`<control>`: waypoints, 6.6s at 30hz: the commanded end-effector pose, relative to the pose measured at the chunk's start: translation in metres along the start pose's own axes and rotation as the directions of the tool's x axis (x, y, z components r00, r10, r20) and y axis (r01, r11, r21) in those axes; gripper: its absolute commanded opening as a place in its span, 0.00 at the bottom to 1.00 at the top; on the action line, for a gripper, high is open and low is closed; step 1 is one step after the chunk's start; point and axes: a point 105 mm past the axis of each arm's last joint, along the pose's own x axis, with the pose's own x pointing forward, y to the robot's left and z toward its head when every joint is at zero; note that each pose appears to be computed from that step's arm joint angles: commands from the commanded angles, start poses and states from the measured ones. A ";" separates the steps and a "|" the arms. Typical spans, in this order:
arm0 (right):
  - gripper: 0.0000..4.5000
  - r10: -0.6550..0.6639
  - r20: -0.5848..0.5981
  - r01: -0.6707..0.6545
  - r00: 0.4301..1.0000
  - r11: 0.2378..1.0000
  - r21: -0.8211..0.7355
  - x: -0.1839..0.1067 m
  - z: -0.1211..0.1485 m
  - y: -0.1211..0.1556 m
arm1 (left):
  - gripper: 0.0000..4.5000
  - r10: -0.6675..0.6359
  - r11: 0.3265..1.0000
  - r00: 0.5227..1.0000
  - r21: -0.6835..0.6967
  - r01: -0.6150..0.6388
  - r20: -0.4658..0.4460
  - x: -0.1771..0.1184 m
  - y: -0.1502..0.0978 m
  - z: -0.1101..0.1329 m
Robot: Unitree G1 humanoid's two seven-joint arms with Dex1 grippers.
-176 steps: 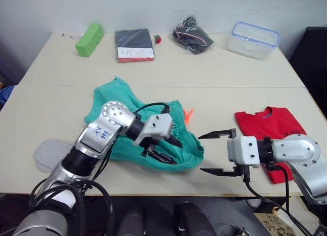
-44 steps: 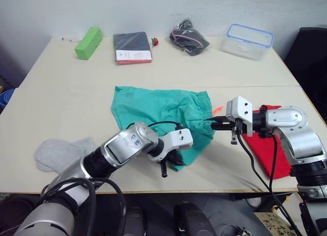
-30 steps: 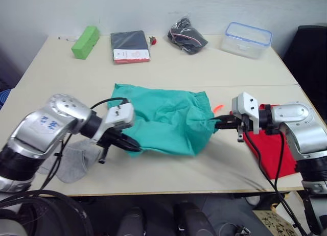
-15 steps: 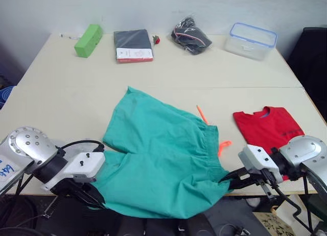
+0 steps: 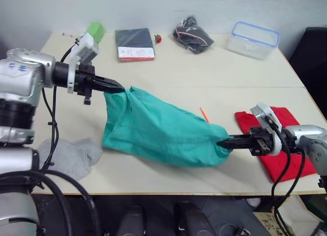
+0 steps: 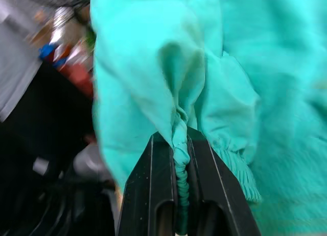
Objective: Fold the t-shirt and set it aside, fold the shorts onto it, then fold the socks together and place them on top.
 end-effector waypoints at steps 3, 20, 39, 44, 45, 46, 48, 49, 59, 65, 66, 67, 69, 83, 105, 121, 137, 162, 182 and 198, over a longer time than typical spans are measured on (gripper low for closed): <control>0.00 -0.109 -0.036 0.110 0.993 0.994 0.025 0.003 -0.010 -0.016 | 0.00 0.168 0.985 0.985 0.033 -0.167 -0.028 0.018 0.035 -0.017; 0.13 -0.345 0.062 0.342 0.936 0.938 0.053 0.003 -0.001 -0.047 | 0.04 0.345 0.938 0.934 -0.051 -0.342 0.089 0.057 0.056 -0.026; 0.93 -0.308 0.251 0.393 0.918 0.796 -0.460 -0.001 0.070 0.002 | 0.81 -0.131 0.991 0.970 0.064 0.120 0.207 0.022 -0.035 0.008; 0.64 -0.184 0.146 0.235 0.972 0.784 -0.575 0.026 0.052 0.028 | 0.77 -0.168 0.979 0.978 0.136 0.150 0.126 0.034 -0.067 -0.011; 0.56 -0.167 0.128 0.210 0.978 0.781 -0.589 0.033 0.049 0.031 | 0.73 -0.166 0.976 0.983 0.154 0.152 0.079 0.037 -0.070 -0.021; 0.47 -0.151 0.112 0.188 0.982 0.776 -0.601 0.040 0.045 0.034 | 0.68 -0.166 0.972 0.986 0.170 0.160 0.024 0.040 -0.074 -0.033; 0.31 -0.124 0.084 0.150 0.989 0.770 -0.620 0.054 0.038 0.036 | 0.54 -0.163 0.969 0.986 0.179 0.168 -0.042 0.045 -0.079 -0.051; 0.24 -0.114 0.062 0.127 0.992 0.762 -0.635 0.063 0.033 0.036 | 0.47 -0.151 0.972 0.986 0.172 0.160 -0.064 0.049 -0.079 -0.059; 0.00 -0.291 -0.097 0.124 0.952 0.655 -0.745 0.096 -0.009 -0.014 | 0.00 0.012 0.991 0.997 0.132 -0.001 -0.078 0.076 -0.043 -0.079; 0.00 -0.333 -0.173 0.103 0.927 0.668 -0.737 0.094 -0.041 -0.028 | 0.00 0.170 0.985 0.984 0.008 -0.171 0.051 0.085 0.003 -0.051; 0.00 -0.331 -0.175 0.101 0.927 0.671 -0.734 0.094 -0.044 -0.028 | 0.00 0.196 0.981 0.979 -0.016 -0.195 0.065 0.087 0.009 -0.048; 0.00 -0.330 -0.175 0.102 0.928 0.673 -0.732 0.094 -0.045 -0.028 | 0.00 0.225 0.974 0.972 -0.037 -0.223 0.072 0.088 0.016 -0.047; 0.00 -0.332 -0.173 0.104 0.927 0.673 -0.733 0.094 -0.047 -0.028 | 0.00 0.311 0.949 0.948 -0.076 -0.305 0.073 0.087 0.032 -0.048; 0.00 -0.194 0.140 0.239 0.971 0.762 -0.602 0.097 0.020 0.014 | 0.00 -0.207 0.978 0.943 0.035 0.205 0.261 0.073 -0.040 0.009; 0.00 -0.733 0.067 0.642 0.677 0.543 -0.541 0.053 0.001 -0.104 | 0.00 0.145 0.988 0.986 0.058 -0.140 -0.086 0.125 -0.011 -0.095; 0.00 -0.388 0.301 0.490 0.871 0.655 -0.574 0.061 0.065 -0.024 | 0.00 0.224 0.975 0.962 -0.035 -0.221 0.156 0.110 0.013 -0.024; 0.00 -0.501 0.065 0.437 0.863 0.675 -0.595 0.076 -0.004 -0.040 | 0.00 0.565 0.825 0.807 -0.088 -0.559 0.174 0.085 0.069 -0.018; 0.95 -0.412 -0.098 0.063 0.906 0.359 -0.931 0.043 -0.032 0.001 | 1.00 0.115 0.846 0.978 0.534 -0.004 -0.174 0.042 -0.055 -0.089; 0.00 -0.421 -0.107 0.016 0.901 0.278 -0.960 0.035 -0.026 -0.027 | 0.08 0.107 0.870 0.940 0.489 0.068 -0.322 0.053 -0.056 -0.130; 0.00 -0.216 -0.262 -0.233 0.941 0.148 -0.961 0.013 -0.048 -0.007 | 0.01 -0.219 0.925 0.917 0.227 0.304 -0.333 0.043 -0.149 -0.116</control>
